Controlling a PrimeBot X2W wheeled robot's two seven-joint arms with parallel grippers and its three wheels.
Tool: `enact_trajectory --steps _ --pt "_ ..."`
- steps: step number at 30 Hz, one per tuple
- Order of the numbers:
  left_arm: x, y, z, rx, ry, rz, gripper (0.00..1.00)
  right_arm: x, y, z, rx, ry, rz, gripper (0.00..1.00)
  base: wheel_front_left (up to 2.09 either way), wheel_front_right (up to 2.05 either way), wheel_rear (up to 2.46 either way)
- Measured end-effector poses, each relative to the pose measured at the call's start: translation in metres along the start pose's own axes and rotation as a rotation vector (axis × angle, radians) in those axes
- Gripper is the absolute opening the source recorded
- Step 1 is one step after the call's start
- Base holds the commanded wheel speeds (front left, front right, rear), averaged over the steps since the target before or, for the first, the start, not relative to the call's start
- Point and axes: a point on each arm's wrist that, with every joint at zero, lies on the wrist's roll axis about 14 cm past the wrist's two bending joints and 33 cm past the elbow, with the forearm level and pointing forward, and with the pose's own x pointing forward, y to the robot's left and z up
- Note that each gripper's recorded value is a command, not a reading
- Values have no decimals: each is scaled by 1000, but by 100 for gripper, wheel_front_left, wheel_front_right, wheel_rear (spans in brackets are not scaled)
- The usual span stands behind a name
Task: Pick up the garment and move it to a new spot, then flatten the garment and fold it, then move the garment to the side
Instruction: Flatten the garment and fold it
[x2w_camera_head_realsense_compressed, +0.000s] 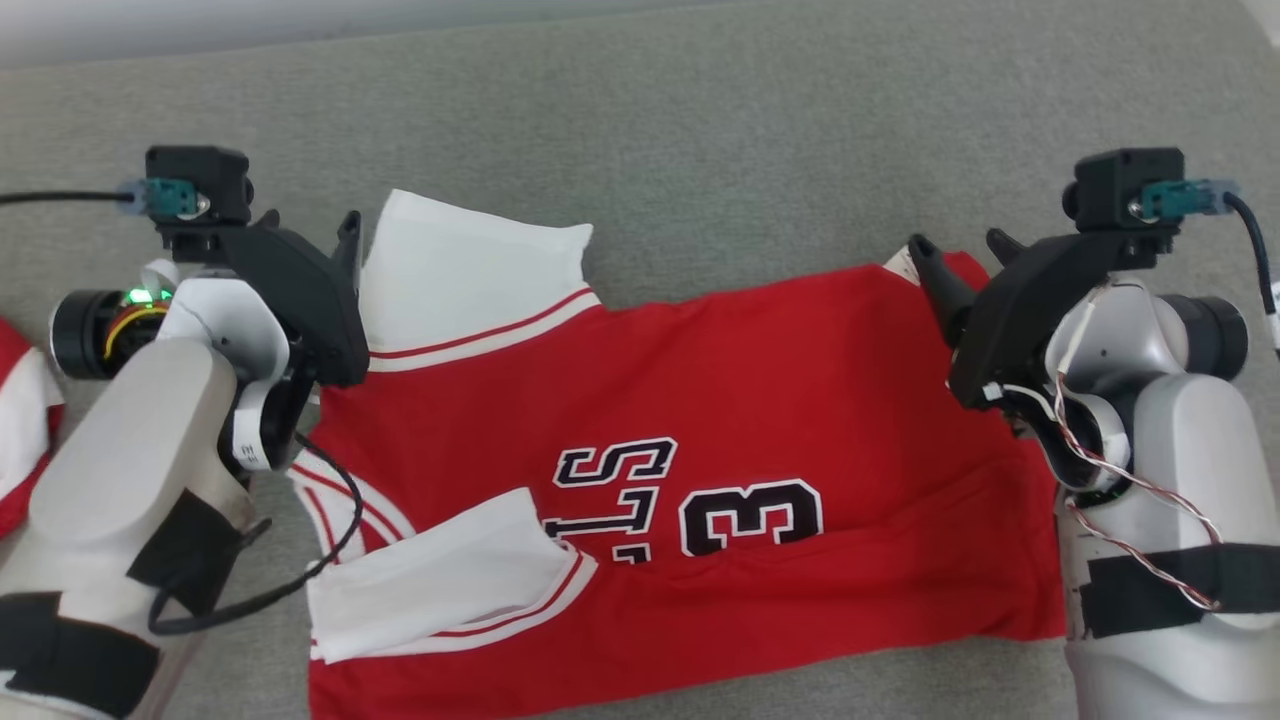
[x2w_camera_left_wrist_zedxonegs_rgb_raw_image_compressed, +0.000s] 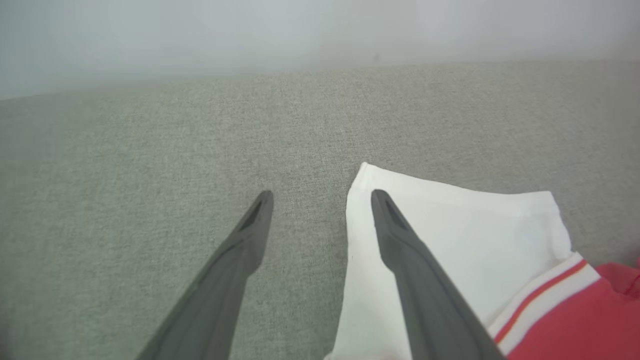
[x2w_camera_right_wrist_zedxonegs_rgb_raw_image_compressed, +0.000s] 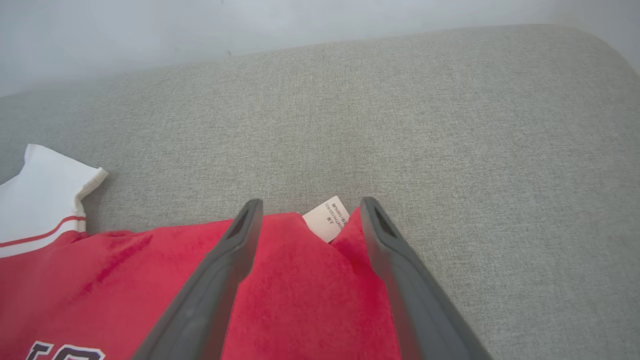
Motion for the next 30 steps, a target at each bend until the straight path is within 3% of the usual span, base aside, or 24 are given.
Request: enact_trajectory --steps 22,23,24,25,26,30 --pt "64 -9 -32 25 162 -20 97 25 -11 -22 -22 44 -12 100 0 0 0" --pt "65 -10 -35 29 176 -25 64 26 -11 -23 -22 45 -11 100 0 0 0" --pt "66 -10 -36 32 185 -28 45 27 -10 -24 -23 47 -10 100 0 0 0" --pt "67 -11 -36 33 191 -35 12 28 -10 -24 -24 49 -9 100 0 0 0" --pt "68 -12 -36 33 195 -41 0 29 -10 -25 -26 52 -9 100 0 0 0" --pt "72 -16 -39 29 213 -58 0 33 -12 -24 -37 59 -14 100 0 0 0"
